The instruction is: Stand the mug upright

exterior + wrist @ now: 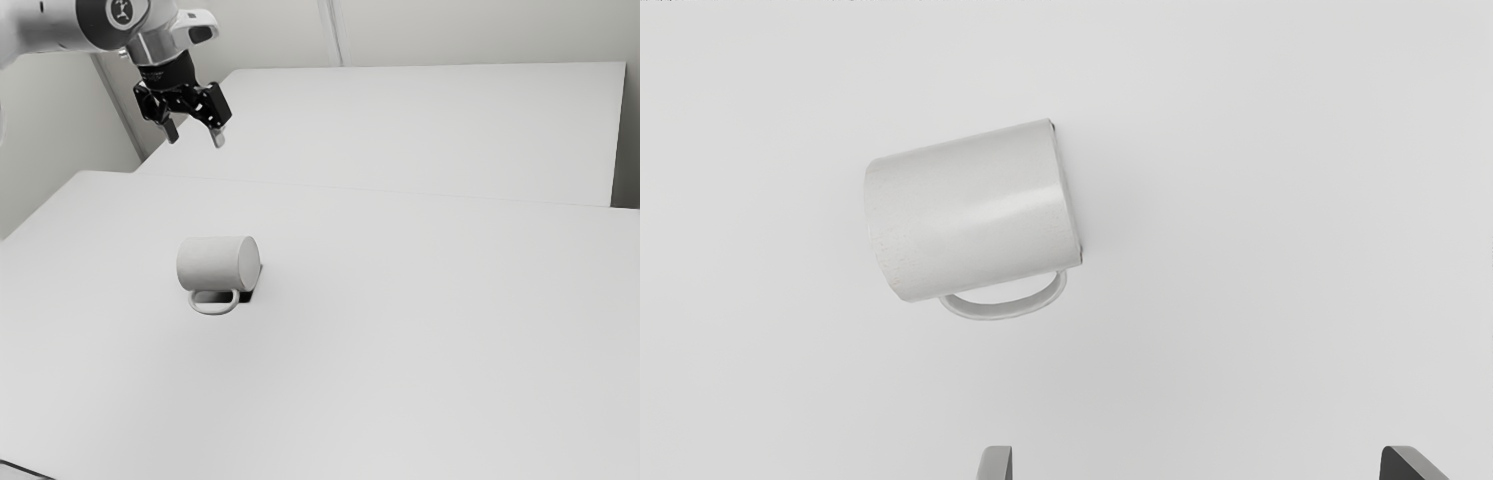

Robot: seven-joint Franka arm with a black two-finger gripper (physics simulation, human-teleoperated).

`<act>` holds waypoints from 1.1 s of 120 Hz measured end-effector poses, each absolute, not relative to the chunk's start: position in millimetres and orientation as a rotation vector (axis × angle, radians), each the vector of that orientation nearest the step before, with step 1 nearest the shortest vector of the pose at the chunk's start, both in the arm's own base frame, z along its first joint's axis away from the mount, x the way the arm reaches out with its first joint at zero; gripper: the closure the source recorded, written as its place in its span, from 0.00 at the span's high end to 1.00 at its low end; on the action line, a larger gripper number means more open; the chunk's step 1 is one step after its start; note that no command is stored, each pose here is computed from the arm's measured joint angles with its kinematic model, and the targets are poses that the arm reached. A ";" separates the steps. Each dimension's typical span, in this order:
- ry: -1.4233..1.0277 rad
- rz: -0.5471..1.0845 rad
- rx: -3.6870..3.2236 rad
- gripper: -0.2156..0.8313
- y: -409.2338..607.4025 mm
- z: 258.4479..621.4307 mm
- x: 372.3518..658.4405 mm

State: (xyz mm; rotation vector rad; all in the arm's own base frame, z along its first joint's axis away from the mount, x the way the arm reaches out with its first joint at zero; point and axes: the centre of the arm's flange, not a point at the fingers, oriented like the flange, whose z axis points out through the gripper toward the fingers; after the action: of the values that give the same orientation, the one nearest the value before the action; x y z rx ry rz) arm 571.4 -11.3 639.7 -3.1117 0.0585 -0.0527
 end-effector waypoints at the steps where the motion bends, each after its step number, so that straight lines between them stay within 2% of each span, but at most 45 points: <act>1: 0.059 -0.053 -3.112 0.79 -11.7 639.7 571.4; 32: 0.112 -0.079 -3.113 0.79 -31.7 648.2 565.9; 60: 0.068 -0.026 -3.200 0.79 -20.2 639.5 552.9; 107: -0.097 0.125 -3.400 0.79 23.1 581.4 556.8; 122: -0.142 0.072 -3.455 0.79 65.5 564.2 562.4; 132: -0.247 0.011 -3.475 0.79 123.0 556.1 556.5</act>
State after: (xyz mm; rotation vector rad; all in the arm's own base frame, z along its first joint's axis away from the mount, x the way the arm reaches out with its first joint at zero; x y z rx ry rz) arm 556.5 123.0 556.1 -3.4746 -0.2469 0.0110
